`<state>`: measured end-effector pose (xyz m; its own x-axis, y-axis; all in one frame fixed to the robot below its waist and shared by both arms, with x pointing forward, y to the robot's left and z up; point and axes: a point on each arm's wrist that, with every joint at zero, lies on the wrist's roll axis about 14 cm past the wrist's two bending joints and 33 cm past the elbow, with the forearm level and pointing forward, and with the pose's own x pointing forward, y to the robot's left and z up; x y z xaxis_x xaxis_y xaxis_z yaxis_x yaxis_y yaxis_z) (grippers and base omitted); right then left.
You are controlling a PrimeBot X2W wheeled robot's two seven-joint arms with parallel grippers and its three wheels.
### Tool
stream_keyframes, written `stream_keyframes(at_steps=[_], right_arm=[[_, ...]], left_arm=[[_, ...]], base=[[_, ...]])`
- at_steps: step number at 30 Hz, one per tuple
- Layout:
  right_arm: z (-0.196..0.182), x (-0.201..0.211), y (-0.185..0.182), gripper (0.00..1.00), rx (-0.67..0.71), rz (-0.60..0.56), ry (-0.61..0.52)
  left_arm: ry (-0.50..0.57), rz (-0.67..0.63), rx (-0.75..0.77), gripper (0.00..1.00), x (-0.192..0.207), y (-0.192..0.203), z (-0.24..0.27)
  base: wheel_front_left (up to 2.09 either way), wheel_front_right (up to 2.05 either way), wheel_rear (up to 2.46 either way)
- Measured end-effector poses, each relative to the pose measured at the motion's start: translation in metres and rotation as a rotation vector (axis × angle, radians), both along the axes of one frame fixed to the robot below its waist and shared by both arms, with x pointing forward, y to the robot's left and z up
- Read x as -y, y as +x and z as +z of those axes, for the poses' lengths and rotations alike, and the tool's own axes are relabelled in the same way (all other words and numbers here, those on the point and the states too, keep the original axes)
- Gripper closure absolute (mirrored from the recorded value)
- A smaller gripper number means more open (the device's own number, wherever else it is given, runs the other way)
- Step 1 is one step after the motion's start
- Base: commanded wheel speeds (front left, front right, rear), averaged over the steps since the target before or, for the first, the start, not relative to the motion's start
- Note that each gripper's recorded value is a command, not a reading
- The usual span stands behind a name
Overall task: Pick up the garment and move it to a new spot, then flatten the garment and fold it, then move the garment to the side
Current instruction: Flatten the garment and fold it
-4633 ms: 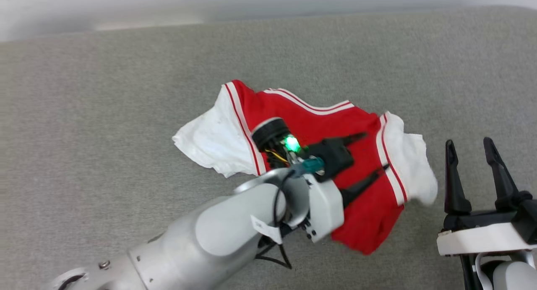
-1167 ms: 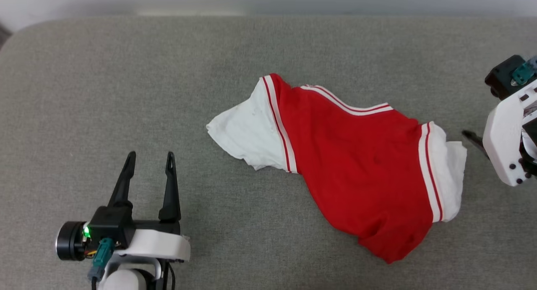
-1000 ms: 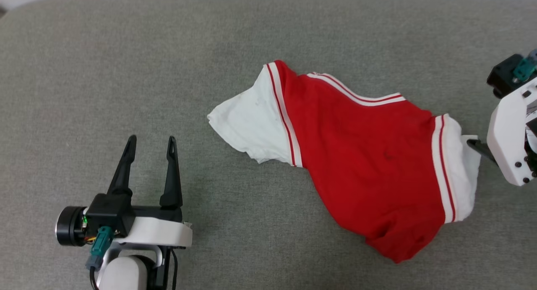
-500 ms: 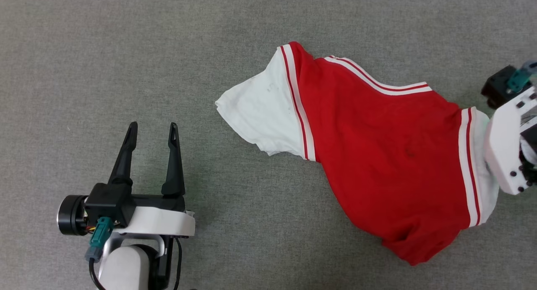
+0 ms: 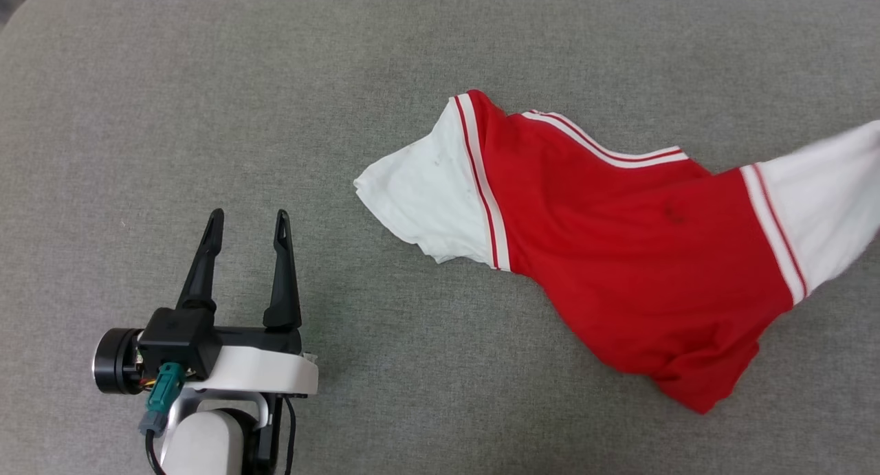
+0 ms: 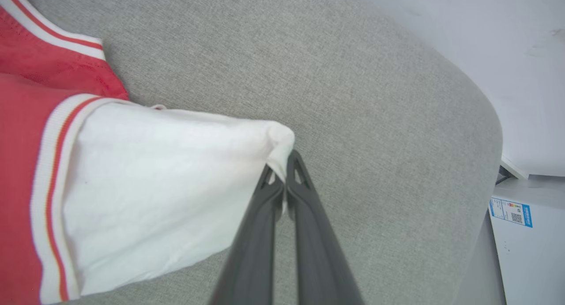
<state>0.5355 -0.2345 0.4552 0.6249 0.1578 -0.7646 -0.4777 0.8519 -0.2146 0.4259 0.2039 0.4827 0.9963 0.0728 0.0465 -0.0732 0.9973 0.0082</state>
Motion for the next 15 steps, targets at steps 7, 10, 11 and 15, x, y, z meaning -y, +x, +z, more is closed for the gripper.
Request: stream_keyframes(at_steps=[7,10,11,15], right_arm=[[-0.054,0.055,-0.019,1.0,-0.136,-0.102,-0.161],[-0.086,0.062,-0.037,1.0,-0.216,-0.138,-0.168],[-0.089,0.065,-0.038,1.0,-0.218,-0.148,-0.171],[-0.087,0.058,-0.031,1.0,-0.143,-0.186,-0.084]], left_arm=[[-0.004,0.004,-0.027,0.0,-0.002,0.0,-0.01],[0.0,0.014,-0.039,0.0,-0.005,-0.001,-0.014],[0.0,0.015,-0.04,0.0,-0.006,-0.001,-0.014],[0.009,0.018,-0.035,0.0,-0.007,-0.002,-0.012]], base=[[0.0,0.0,0.0],[0.0,0.0,0.0],[0.0,0.0,0.0],[0.0,0.0,0.0]])
